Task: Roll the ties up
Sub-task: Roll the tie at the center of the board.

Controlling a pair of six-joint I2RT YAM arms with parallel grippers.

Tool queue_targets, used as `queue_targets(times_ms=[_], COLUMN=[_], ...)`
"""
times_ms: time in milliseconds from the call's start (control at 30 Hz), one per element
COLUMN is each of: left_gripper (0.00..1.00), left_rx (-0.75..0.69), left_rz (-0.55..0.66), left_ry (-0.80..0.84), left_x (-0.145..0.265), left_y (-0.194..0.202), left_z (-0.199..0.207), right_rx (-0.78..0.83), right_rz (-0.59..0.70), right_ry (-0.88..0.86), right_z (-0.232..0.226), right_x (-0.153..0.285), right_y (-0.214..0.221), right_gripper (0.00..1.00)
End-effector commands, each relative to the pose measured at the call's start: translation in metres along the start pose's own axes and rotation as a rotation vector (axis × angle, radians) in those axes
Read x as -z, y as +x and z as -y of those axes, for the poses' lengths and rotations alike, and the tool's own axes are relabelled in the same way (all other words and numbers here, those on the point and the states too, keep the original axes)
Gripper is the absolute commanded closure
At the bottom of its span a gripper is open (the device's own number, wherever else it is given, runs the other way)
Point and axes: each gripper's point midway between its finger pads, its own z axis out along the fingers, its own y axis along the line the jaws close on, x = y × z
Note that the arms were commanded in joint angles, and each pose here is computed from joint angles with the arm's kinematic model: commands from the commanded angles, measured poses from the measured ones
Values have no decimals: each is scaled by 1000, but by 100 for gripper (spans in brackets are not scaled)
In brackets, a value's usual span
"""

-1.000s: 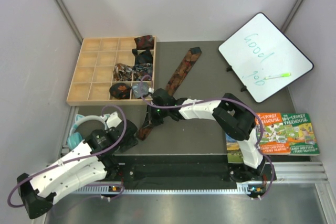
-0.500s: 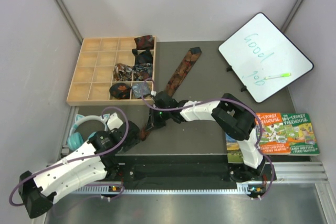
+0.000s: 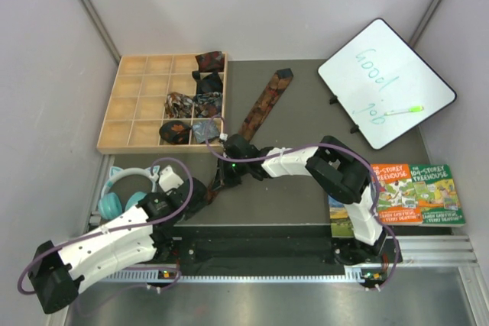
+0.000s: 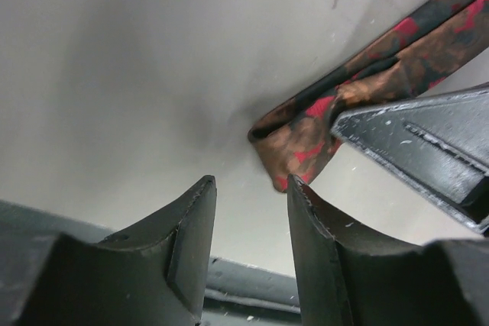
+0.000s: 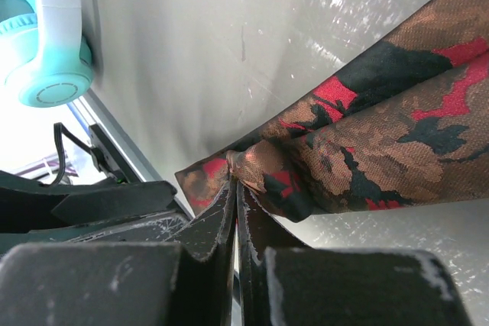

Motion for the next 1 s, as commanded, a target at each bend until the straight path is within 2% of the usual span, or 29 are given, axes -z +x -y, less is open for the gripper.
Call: queue_targets(times_ms=[0,133,400,633,967], left_gripper=[53,55,48,46,57], left_rx=[58,91,131,169,127], left_rz=[42,39,30,68,67], left_ry=[56,66,63,91,61], left_x=[-9,-12,-15,-6,-28], left_y=[-4,-2,1,-10,2], left_z=[12,12,11,13,2], right_rx=[-7,-8,-14,-20,-30], right_rz=[11,11,1,-8,-9], right_ry=[7,12,17,24,33], right_z=[12,14,21,25,31], right_x=[-8,-7,-11,-12,-12], right_y=[0,0,5,8,12], right_gripper=[100,100,100,100,100])
